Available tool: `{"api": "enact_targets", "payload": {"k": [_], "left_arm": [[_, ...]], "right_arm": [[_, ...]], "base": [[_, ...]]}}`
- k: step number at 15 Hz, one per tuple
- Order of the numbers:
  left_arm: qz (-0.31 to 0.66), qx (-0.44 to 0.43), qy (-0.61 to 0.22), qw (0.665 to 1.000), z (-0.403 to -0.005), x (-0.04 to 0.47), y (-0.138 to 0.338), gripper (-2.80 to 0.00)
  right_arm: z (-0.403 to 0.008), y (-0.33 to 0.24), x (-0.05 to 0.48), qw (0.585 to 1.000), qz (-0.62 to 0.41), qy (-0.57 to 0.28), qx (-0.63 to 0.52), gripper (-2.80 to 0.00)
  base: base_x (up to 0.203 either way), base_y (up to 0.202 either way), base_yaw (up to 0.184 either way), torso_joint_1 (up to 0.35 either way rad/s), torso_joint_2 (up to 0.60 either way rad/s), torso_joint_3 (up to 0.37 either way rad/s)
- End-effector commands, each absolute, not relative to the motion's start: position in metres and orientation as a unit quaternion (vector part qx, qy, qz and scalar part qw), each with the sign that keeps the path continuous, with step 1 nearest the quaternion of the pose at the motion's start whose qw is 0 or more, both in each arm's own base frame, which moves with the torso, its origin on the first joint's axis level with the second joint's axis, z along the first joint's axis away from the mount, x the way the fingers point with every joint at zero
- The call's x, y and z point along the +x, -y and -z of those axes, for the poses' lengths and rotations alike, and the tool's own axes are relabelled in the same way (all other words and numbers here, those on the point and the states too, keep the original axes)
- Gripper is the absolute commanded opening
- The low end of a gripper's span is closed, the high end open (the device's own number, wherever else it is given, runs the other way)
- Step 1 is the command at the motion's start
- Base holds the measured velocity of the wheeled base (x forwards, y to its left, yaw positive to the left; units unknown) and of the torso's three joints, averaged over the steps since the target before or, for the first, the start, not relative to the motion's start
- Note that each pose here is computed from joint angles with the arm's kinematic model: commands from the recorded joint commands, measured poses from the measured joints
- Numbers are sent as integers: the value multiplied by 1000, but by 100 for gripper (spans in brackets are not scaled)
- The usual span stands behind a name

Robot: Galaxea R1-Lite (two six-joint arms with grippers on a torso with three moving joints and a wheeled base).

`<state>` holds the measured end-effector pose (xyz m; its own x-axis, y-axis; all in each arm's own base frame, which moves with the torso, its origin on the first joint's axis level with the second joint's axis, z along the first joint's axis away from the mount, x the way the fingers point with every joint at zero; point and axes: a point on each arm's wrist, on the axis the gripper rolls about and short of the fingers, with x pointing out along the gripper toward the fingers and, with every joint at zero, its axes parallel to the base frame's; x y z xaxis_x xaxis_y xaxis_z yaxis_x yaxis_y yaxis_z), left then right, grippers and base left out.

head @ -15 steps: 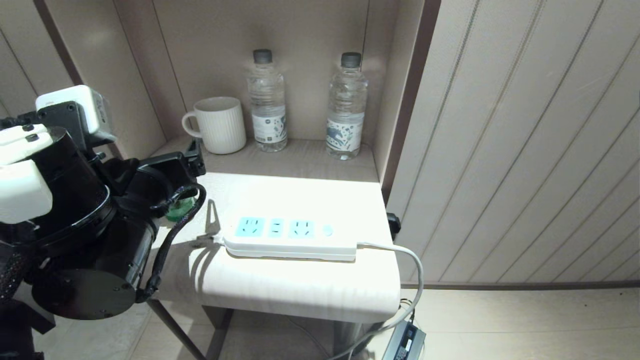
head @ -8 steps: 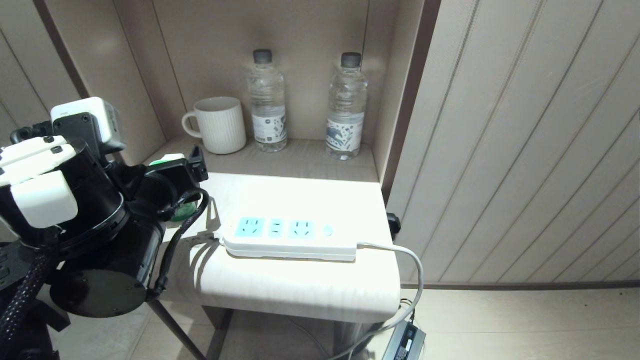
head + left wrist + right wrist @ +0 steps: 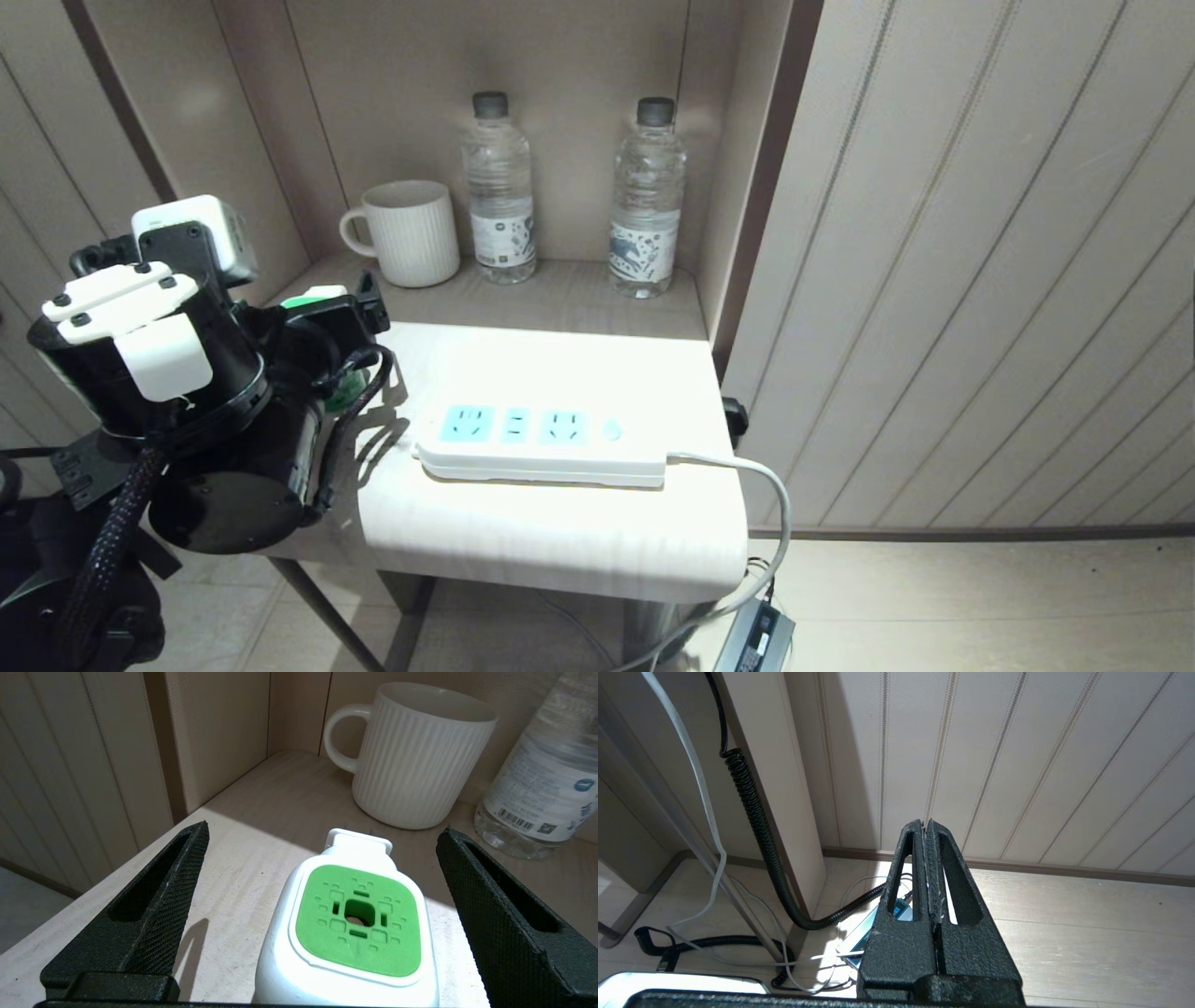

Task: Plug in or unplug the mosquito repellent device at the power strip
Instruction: Pick up the mosquito repellent liquid

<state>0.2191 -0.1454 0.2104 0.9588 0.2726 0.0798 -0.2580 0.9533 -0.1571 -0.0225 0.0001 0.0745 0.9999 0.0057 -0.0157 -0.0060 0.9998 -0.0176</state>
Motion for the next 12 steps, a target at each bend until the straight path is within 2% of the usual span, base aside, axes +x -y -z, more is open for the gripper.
{"api": "enact_targets", "payload": {"k": [1,10,11,12], "left_arm": [[-139,-74,52,986,-210,220,145,0],[-134,-74,54,987,-211,224,144,0],[-134,-74,54,987,-211,224,144,-280],[-134,-74,53,987,-211,225,144,-280]], "right_arm": [[-74,0,-22,1000,-3,-8,-9,-280],[-74,0,-22,1000,-3,-8,-9,-280],[-74,0,-22,1000,-3,-8,-9,-280],[-74,0,-22,1000,-3,-8,-9,-280]], "base": [[0,0,0,0,0,0],[0,0,0,0,0,0],[0,0,0,0,0,0],[0,0,0,0,0,0]]}}
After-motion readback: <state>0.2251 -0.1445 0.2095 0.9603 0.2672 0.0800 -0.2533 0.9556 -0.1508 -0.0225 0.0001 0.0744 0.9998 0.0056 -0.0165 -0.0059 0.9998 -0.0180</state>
